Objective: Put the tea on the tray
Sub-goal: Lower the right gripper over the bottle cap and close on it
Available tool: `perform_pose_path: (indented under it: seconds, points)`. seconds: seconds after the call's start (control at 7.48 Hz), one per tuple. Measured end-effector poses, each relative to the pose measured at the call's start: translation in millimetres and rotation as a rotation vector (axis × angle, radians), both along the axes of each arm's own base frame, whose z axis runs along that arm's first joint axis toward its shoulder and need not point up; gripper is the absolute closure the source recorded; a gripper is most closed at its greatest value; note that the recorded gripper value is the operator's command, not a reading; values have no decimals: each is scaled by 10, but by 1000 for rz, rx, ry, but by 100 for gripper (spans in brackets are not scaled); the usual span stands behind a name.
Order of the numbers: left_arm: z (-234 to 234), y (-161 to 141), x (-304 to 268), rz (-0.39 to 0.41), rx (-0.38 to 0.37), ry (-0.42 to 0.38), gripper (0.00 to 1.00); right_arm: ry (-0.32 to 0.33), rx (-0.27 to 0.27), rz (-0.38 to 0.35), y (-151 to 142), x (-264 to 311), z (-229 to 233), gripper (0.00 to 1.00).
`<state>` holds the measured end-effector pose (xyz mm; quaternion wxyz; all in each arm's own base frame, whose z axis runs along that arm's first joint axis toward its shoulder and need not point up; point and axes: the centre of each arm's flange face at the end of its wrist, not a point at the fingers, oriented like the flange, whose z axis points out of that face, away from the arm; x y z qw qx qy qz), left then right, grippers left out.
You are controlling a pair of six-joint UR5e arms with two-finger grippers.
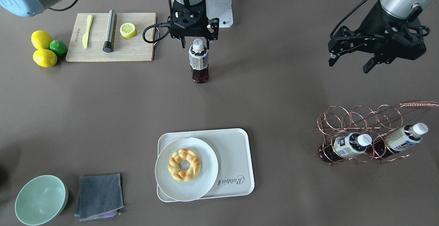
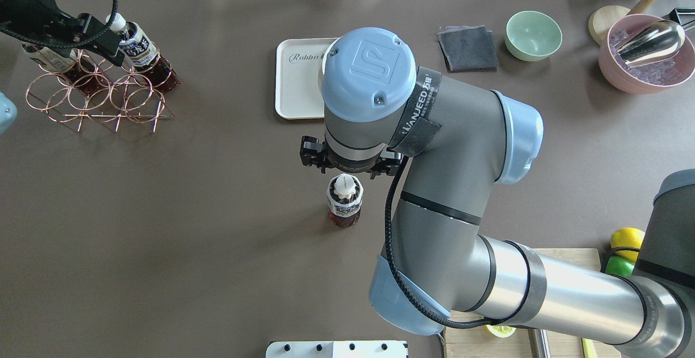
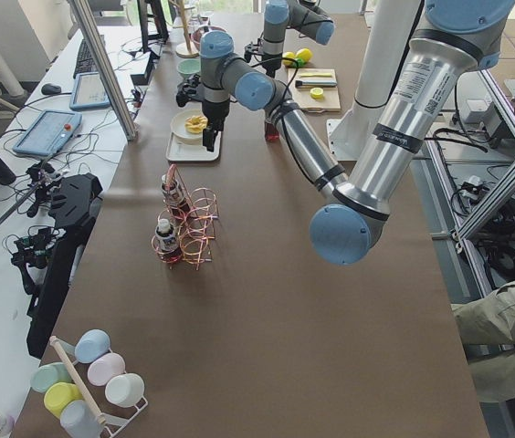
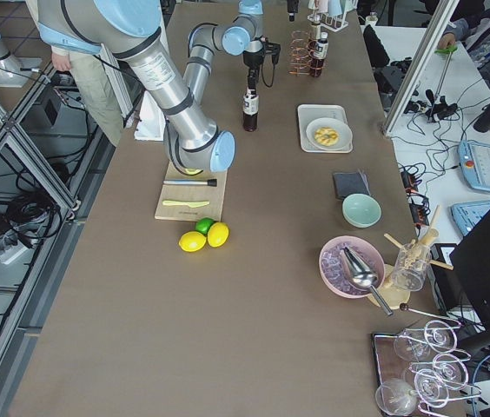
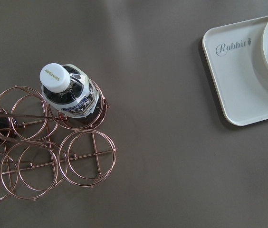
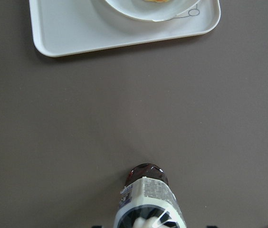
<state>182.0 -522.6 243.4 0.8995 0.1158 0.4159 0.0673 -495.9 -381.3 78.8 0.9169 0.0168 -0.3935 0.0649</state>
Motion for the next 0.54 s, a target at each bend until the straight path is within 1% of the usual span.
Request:
perform_pose_path:
  seconds: [0.13,0.4,0.54]
  points:
    - [-1,2,-1,0,0,0,5,8,9,-7,45,-51,-6,66]
    - [1,8,-4,-1,-1,1,4,11,18,-9,73,-95,-48,92]
    - [10,18,-9,-1,-2,0,4,11,23,-7,66,-99,-66,100]
